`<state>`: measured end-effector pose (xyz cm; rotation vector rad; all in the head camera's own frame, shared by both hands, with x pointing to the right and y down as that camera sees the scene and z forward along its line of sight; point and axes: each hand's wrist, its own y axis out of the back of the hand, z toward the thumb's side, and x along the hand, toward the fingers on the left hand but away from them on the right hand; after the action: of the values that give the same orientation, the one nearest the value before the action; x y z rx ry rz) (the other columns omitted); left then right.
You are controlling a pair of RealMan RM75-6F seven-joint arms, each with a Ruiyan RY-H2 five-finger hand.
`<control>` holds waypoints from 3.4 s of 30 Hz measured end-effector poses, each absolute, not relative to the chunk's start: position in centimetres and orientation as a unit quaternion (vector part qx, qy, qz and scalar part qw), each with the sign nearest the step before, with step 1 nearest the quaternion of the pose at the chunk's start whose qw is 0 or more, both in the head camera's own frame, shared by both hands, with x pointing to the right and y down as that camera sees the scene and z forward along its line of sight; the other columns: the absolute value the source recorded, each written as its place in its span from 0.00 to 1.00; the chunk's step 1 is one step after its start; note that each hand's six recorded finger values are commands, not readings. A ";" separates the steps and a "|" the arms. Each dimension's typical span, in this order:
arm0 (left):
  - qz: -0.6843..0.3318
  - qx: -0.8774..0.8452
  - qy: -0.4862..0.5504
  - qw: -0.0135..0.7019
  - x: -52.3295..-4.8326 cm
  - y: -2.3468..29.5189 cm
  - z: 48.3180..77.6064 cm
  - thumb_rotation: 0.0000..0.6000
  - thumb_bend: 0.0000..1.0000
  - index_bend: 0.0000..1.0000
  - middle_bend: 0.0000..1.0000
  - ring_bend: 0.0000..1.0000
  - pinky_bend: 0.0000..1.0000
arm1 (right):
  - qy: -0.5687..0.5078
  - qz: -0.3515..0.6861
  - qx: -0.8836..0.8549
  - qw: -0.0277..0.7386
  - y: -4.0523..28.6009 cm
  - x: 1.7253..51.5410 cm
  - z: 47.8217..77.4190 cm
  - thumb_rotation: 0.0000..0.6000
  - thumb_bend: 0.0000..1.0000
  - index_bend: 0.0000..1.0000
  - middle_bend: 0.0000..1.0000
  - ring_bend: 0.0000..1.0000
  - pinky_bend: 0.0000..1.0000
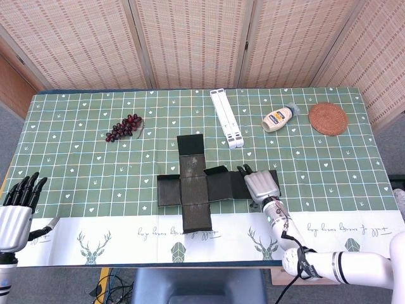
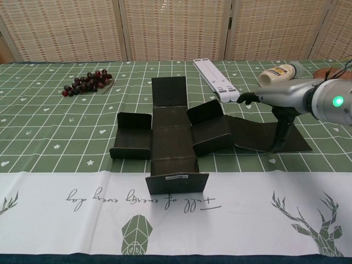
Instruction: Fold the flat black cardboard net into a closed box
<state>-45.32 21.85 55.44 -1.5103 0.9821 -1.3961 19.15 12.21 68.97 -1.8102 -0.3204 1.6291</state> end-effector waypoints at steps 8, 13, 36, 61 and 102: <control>-0.557 -0.601 0.392 0.417 -45.7 22.0 55.2 1.00 0.18 0.04 0.00 0.02 0.12 | -0.121 0.639 -0.683 0.333 11.8 18.5 70.8 1.00 0.06 0.00 0.05 0.74 0.93; -0.555 -0.603 0.390 0.418 -45.5 21.9 55.3 1.00 0.18 0.04 0.00 0.02 0.12 | -0.124 0.643 -0.681 0.328 11.4 17.9 71.7 1.00 0.09 0.00 0.07 0.74 0.93; -0.556 -0.603 0.391 0.418 -46.0 22.0 55.5 1.00 0.18 0.04 0.00 0.02 0.12 | -0.114 0.655 -0.676 0.317 11.2 15.4 73.8 1.00 0.20 0.03 0.18 0.76 0.93; -0.467 -0.675 0.351 0.450 -39.1 16.0 62.2 1.00 0.18 0.36 0.38 0.73 0.72 | -0.141 0.587 -0.716 0.349 11.4 14.0 71.6 1.00 0.31 0.24 0.33 0.82 0.94; -0.464 -0.700 0.258 0.478 -27.8 15.9 73.1 1.00 0.12 0.00 0.06 0.62 0.44 | -0.157 0.546 -0.726 0.389 12.8 14.7 70.8 1.00 0.31 0.27 0.35 0.84 0.94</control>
<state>-27.80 15.85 73.11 -1.7091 0.6293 -1.1329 14.73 12.80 70.79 -1.8452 -0.3981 1.3877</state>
